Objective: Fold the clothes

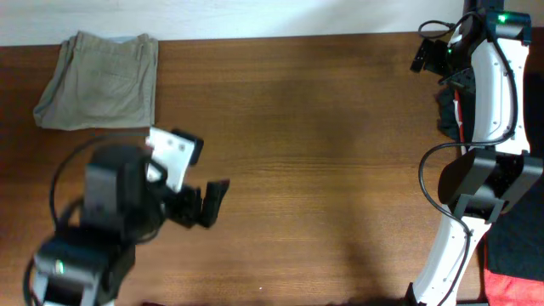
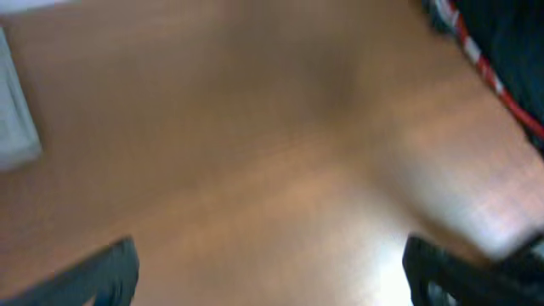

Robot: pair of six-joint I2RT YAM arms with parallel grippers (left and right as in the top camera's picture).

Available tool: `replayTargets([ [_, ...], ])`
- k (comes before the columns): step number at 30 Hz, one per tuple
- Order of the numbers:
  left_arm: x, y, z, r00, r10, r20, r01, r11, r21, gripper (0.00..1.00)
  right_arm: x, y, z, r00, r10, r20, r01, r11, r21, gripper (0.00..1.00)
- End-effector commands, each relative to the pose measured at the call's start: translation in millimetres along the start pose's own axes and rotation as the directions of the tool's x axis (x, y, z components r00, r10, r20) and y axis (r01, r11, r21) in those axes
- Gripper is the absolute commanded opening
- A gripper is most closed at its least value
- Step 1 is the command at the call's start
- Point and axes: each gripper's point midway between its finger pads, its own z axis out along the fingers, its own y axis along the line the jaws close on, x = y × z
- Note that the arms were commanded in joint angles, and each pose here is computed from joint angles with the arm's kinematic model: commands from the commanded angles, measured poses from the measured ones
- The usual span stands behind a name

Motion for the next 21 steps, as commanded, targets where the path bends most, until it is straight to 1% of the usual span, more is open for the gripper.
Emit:
replayTargets([
  [1,36.5,16.7,17.3,0.965,0.214,0.149,-0.203,0.975,-0.088,0.99,-3.5,-1.5,-7.1,1.0,-0.007,0.021,0.006,1.0,0.008,0.99],
  [3,48.5,28.5,25.3,0.946,0.232,0.227,-0.203,0.968,-0.147,0.99,-3.6,-1.5,-7.1,1.0,-0.007,0.021,0.006,1.0,0.008,0.99],
  [5,60.5,42.4,34.7,0.913,0.25,0.322,-0.188,0.959,-0.213,0.99,-3.5,-1.5,-7.1,1.0,-0.007,0.021,0.006,1.0,0.008,0.99],
  [7,64.8,51.4,40.4,0.881,0.273,0.387,-0.18,0.949,-0.26,0.99,-3.5,-1.5,-7.1,1.0,-0.007,0.021,0.006,1.0,0.008,0.99],
  [10,63.6,62.0,46.6,0.799,0.331,0.502,-0.174,0.926,-0.334,0.99,-3.5,-1.5,-7.1,1.0,-0.007,0.021,0.006,1.0,0.008,0.99],
  [12,64.8,67.1,47.8,0.763,0.355,0.54,-0.165,0.915,-0.368,0.99,-3.5,-1.5,-7.1,1.0,-0.006,0.021,0.006,1.0,0.008,0.99],
  [15,79.3,80.4,53.7,0.755,0.361,0.548,-0.134,0.902,-0.41,0.99,-3.5,-1.5,-7.1,1.0,-0.007,0.021,0.006,1.0,0.008,0.99],
  [18,95.3,92.8,55.9,0.759,0.359,0.543,-0.1,0.889,-0.448,0.99,-3.5,-1.5,-7.1,1.0,-0.007,0.021,0.006,1.0,0.008,0.99],
  [21,101.7,97.3,54.0,0.755,0.364,0.546,-0.085,0.879,-0.469,0.99,-3.5,-1.5,-7.1,1.0,-0.007,0.021,0.006,1.0,0.008,0.99],
])
